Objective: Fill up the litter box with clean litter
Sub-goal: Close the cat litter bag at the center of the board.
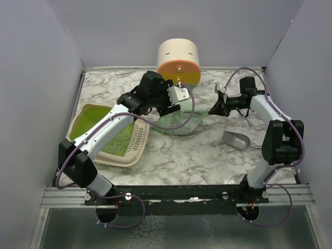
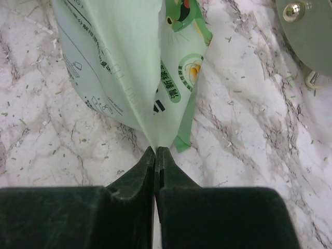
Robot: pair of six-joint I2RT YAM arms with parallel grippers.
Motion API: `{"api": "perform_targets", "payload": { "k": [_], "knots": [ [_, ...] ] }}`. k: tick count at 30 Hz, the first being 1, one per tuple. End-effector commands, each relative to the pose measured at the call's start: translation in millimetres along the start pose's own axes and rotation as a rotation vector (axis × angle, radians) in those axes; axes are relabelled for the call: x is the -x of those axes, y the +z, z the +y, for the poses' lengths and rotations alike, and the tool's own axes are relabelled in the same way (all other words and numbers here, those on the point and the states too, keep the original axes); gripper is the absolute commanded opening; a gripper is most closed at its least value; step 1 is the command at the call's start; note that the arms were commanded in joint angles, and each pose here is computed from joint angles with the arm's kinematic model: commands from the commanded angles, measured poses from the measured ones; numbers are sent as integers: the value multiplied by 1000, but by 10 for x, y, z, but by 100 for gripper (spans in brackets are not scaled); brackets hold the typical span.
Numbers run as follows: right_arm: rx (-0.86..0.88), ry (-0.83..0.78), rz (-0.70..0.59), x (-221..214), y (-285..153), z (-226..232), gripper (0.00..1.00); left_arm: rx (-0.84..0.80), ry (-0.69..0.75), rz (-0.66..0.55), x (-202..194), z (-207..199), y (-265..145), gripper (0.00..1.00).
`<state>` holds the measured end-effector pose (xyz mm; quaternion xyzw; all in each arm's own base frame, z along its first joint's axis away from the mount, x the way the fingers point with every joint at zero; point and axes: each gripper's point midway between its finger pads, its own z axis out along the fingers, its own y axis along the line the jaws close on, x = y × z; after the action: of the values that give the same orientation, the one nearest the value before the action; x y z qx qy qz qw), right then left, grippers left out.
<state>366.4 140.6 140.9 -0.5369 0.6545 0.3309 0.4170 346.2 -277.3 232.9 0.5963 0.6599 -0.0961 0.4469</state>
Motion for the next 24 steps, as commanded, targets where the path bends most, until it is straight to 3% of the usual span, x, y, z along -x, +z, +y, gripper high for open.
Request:
{"api": "perform_targets", "payload": {
  "k": [1,6,14,20,24],
  "knots": [
    [-41,5,54,-44,-191,-45,1,65,42,-201,685,162,-375,74],
    [-30,16,52,-81,-166,-16,1,4,60,-264,1009,-78,-342,80],
    [-18,36,28,-31,-148,-37,1,-90,132,-160,955,-546,145,78],
    [-8,35,23,21,-163,-32,1,-2,210,-29,754,-354,358,78],
    [-15,22,35,15,-184,-11,1,1,249,-5,706,-292,434,79]
  ]
}}
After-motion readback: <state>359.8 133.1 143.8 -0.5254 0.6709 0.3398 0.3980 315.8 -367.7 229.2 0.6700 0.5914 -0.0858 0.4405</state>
